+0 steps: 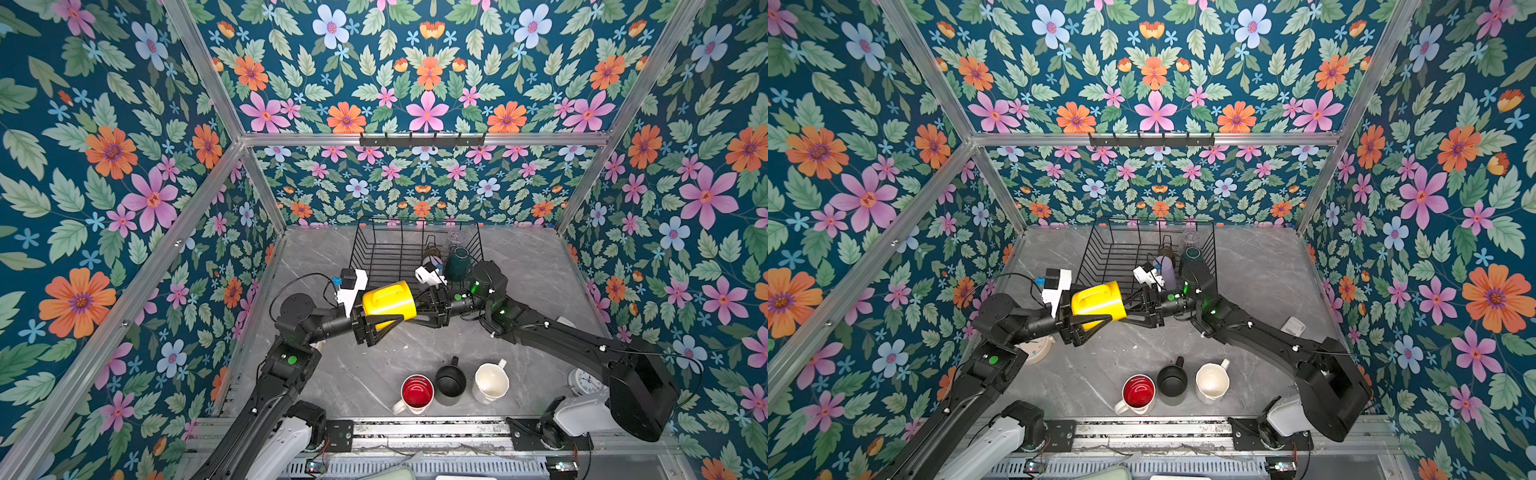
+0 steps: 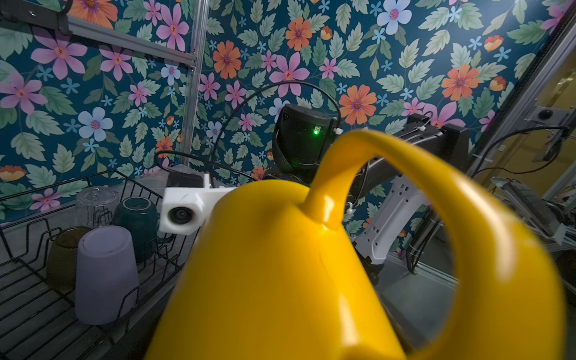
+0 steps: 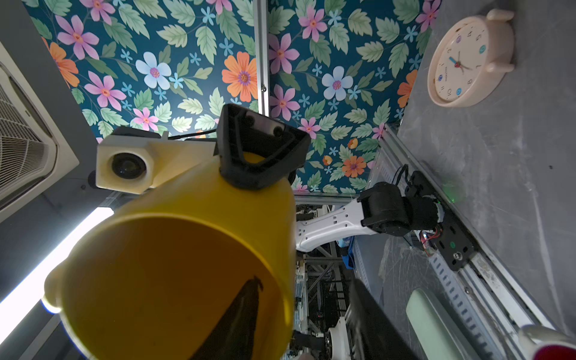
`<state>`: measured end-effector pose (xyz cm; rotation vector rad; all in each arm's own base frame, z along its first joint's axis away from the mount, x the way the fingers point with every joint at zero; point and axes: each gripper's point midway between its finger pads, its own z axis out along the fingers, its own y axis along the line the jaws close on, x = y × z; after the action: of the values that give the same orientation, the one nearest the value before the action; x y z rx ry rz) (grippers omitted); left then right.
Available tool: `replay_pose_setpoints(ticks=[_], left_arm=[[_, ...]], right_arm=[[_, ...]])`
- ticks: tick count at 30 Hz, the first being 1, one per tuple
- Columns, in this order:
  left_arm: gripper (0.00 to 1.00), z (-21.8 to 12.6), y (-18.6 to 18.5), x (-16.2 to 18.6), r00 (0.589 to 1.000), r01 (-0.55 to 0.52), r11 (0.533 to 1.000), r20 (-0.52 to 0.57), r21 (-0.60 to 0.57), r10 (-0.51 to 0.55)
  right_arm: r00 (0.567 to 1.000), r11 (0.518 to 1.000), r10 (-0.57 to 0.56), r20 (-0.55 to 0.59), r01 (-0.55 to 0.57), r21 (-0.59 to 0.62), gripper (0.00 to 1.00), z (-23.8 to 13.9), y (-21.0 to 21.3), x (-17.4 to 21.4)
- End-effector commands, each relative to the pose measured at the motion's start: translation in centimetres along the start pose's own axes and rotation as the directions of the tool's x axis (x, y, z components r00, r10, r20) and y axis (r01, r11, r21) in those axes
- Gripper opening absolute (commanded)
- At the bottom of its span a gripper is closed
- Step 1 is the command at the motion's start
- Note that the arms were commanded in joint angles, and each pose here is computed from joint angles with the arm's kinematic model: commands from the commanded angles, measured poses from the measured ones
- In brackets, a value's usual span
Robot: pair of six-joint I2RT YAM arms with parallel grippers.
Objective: Load the cups into the dish rack
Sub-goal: 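Open the right gripper and withdraw it while the left carries the yellow mug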
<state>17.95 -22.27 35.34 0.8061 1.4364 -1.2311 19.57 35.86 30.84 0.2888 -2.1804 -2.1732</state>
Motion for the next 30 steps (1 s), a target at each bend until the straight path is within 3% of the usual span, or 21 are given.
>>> replay_pose_setpoints(ticks=[1, 6, 13, 18, 22, 30], left_arm=[[0.00, 0.0, 1.6, -1.7, 0.998, -0.044, 0.993, 0.028, -0.112, 0.047], [0.00, 0.5, 5.4, -1.9, 0.999, -0.002, 0.961, -0.046, -0.277, -0.011], [0.00, 1.6, 10.9, -1.3, 0.976, 0.045, 0.887, -0.168, -0.460, -0.137], [0.00, 2.2, 14.8, -1.0, 0.948, 0.040, 0.813, -0.236, -0.580, -0.215], [0.00, 2.6, 17.3, -0.6, 0.922, 0.033, 0.763, -0.276, -0.645, -0.273], [0.00, 2.9, 22.5, 1.1, 0.856, -0.037, 0.652, -0.361, -0.757, -0.370]], right_arm=[[0.997, 0.999, -0.034, 0.072, 0.032, 0.032, 0.51, -1.7, -0.4, -0.7], [0.960, 0.959, -0.136, 0.245, 0.065, 0.277, 0.64, -6.9, -1.9, -1.4], [0.820, 0.813, -0.397, 0.413, 0.105, 0.573, 0.82, -14.9, -1.0, -1.5], [0.746, 0.683, -0.516, 0.421, 0.062, 0.727, 0.86, -18.6, -1.8, -1.0], [0.719, 0.604, -0.553, 0.421, -0.002, 0.797, 0.85, -21.0, -2.9, -1.0], [0.721, 0.636, -0.515, 0.464, -0.042, 0.771, 0.79, -22.8, -3.7, -1.6]])
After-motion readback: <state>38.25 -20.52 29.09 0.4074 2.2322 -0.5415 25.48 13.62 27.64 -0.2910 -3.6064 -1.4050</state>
